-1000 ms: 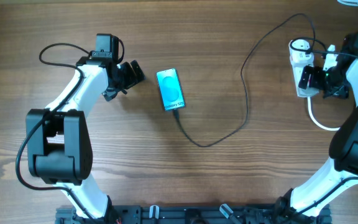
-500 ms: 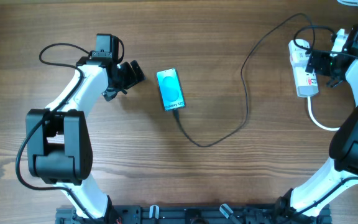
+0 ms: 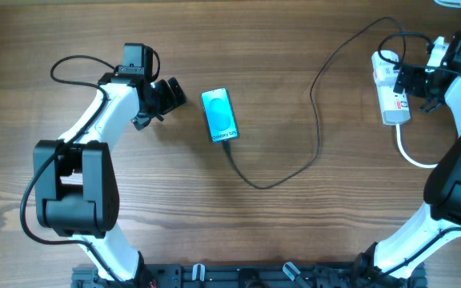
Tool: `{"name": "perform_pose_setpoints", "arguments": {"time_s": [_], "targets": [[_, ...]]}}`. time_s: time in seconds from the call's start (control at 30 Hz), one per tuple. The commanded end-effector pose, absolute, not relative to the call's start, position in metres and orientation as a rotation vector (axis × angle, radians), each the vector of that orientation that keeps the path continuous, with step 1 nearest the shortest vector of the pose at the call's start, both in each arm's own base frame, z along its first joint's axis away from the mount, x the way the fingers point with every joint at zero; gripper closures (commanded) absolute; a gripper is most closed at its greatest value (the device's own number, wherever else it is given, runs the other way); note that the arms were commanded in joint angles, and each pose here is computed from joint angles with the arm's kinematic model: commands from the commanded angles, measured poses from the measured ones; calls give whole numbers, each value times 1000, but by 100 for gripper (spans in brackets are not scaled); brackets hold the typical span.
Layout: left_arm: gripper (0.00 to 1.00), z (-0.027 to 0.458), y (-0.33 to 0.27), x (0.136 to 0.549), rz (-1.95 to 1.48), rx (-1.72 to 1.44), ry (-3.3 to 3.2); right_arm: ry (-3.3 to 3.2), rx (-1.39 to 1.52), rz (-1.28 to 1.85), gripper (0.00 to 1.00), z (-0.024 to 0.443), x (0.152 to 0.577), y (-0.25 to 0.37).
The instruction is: Plug charger to phone and switch on socket
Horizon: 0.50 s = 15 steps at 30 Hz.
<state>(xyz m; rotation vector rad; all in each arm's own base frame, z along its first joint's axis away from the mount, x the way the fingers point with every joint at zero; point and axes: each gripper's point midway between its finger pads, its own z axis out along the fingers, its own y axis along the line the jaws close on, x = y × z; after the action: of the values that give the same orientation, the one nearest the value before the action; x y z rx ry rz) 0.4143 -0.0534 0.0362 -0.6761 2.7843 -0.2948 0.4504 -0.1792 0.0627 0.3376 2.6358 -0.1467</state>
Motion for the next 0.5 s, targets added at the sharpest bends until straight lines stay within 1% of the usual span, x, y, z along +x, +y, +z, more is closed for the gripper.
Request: {"name": "perform_pose_setpoints", "arguments": {"time_s": [0.0,0.1,0.23,0.33,0.47], "targets": [[0,40,-50,416,-278,-668,2772,2623,337,-175,0,69,451,-182],[0,40,-50,416,-278,-668,2772,2623,337,-175,0,69,451,-182],[0,55,-51,418,-292,-653,2737,2623,337,-175,1,69,451,-182],[0,88,-52,421,-321,-629,2661,2623,337,-175,0,69,451,-182],[0,152,-51,420,-373,-582,2509,2623,337,-175,0,69,451,-182]]}}
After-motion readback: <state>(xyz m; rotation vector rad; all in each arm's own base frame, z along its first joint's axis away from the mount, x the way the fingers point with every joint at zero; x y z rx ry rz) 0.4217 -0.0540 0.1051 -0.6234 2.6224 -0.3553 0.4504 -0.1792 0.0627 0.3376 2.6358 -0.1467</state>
